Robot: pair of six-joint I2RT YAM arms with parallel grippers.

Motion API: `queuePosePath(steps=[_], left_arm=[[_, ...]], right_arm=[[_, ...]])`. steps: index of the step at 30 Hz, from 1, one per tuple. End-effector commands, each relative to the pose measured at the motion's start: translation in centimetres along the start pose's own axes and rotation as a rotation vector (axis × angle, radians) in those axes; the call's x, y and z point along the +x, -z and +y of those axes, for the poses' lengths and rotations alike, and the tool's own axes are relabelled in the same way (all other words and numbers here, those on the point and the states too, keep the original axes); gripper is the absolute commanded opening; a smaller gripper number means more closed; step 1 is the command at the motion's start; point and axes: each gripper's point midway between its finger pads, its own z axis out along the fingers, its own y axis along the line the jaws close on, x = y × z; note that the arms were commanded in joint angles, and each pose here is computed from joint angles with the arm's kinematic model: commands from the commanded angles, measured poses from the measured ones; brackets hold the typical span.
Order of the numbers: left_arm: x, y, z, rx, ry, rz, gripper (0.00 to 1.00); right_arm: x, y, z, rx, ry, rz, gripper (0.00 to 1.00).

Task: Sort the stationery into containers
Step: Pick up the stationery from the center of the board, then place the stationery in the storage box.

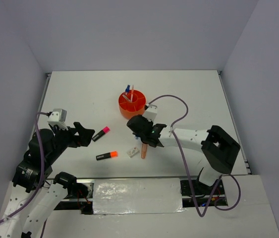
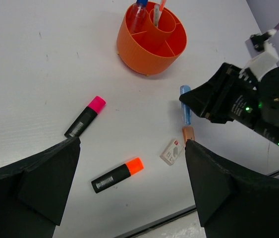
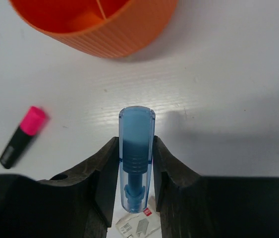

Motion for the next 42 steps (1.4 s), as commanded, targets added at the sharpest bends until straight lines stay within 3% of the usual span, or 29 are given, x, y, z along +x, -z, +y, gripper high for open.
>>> queuePosePath(steps=[1,5,10,14,16,18,23,31,42], left_arm=[[-0.9,0.2,-0.7,0.04,-0.029,-0.04,0.99],[-0.9,0.2,-0.8,0.046,-0.029,-0.039,0.99],[-1.1,0.6,-1.0,0.054,-0.031,-0.055,0.99],[-1.1,0.7,-1.0,0.058,-0.031,-0.062,0.99],[-1.2,0.8,-1.1,0.061,-0.033,-0.066,0.99],[-1.2,0.8,-1.1,0.061,-0.034,-0.069,0.99],[-1.3,1.1,-1.4,0.083,-0.041,-0.079,0.99],[-1.5,1.5,-2.1,0.126,-0.057,-0.095,0.99],[-1.3,1.6,-2.7,0.161,-0.071,-0.09,0.99]], right_arm=[[-4.3,2.2,1.2,-0.078,-0.034,-0.11,0.16],[-6.7,3.5,-0.6,-0.114,0.027,-0.168,0.16],[-10.8,4.4,-1.3,-0.332,0.127,-0.219,0.16],[-14.7,3.7,-1.5,-0.422,0.328,-0.264,0.16],[-15.5,3.1,0.3,-0.533,0.425,-0.229,0.15],[-17.3,1.2,0.3,-0.565,0.444,-0.196,0.11],[-21.0,-1.6,2.2,-0.739,0.475,-0.161,0.13],[-22.1,-6.7,5.1,-0.84,0.577,-0.085,0.15],[-21.4,-9.4,6.5,-0.913,0.546,-0.058,0.18]])
